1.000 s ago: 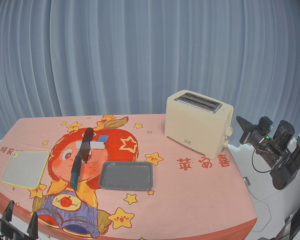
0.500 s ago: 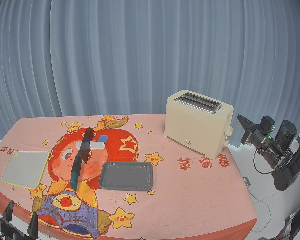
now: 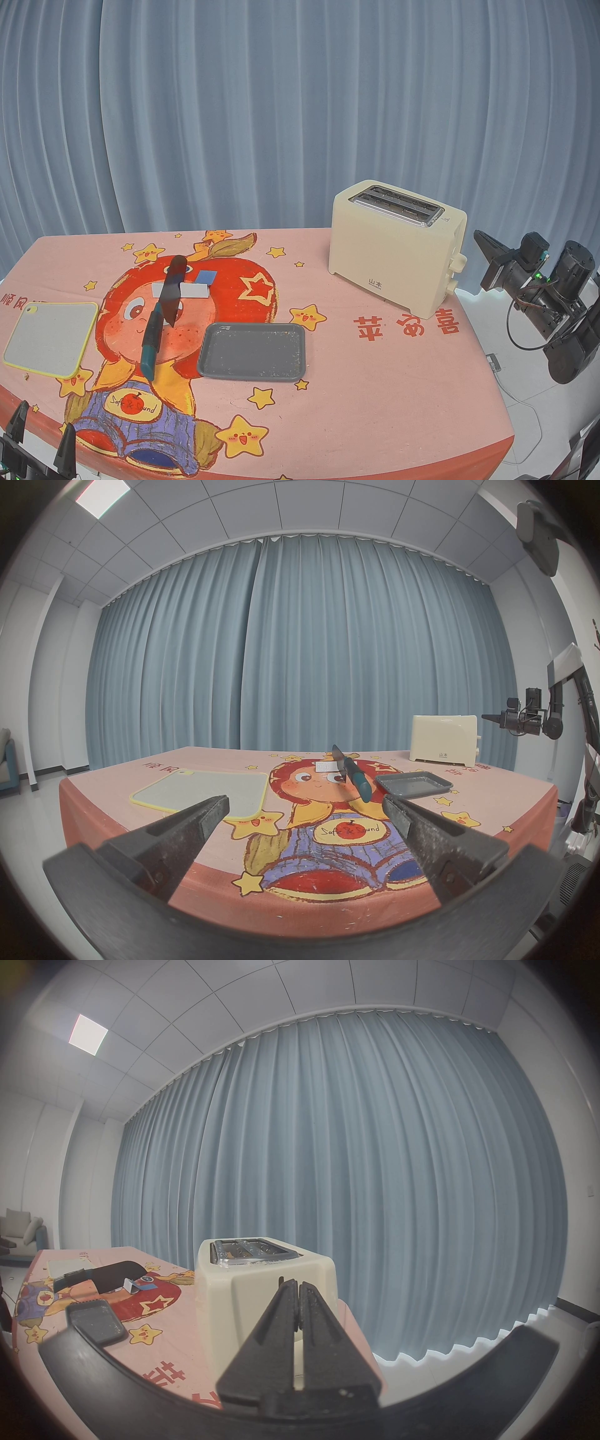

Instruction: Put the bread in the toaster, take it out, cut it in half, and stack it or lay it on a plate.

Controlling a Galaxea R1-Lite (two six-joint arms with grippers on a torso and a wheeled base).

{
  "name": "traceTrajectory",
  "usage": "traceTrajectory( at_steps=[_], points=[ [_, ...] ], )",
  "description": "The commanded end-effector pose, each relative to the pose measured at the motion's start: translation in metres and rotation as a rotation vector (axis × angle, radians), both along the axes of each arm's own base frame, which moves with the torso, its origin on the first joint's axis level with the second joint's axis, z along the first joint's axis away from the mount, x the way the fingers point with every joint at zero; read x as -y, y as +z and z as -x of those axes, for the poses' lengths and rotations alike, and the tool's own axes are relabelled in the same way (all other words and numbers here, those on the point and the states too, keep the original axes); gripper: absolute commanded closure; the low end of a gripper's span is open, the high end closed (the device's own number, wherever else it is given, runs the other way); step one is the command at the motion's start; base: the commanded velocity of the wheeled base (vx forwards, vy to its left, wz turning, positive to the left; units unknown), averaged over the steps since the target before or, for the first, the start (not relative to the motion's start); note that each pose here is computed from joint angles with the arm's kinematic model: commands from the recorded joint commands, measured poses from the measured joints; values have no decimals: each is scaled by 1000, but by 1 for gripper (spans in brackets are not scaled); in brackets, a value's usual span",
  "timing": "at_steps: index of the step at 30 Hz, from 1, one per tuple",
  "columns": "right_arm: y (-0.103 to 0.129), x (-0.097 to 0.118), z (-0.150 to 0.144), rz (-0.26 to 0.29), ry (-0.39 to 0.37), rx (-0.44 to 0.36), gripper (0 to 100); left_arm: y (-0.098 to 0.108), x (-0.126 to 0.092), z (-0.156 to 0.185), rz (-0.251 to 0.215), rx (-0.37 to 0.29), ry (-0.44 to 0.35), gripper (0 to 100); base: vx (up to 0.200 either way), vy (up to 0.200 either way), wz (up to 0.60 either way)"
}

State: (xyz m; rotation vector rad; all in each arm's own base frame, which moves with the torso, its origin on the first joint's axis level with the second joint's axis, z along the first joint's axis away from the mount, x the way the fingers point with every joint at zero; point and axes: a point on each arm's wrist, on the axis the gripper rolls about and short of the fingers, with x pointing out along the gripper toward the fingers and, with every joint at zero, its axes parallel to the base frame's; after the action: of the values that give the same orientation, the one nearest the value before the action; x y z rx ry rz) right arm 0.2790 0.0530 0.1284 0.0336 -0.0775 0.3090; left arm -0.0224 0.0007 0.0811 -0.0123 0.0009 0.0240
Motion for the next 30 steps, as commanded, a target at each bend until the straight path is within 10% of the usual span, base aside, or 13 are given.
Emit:
traceTrajectory(
  at_steps=[1,30],
  points=[
    [2,-4,2,-2,14,11,100,-5,0,-1,0,-19,1,0,0,0,0],
    [4,4,25,30,0,4,100,-5,0,-1,0,-19,1,0,0,0,0]
  ],
)
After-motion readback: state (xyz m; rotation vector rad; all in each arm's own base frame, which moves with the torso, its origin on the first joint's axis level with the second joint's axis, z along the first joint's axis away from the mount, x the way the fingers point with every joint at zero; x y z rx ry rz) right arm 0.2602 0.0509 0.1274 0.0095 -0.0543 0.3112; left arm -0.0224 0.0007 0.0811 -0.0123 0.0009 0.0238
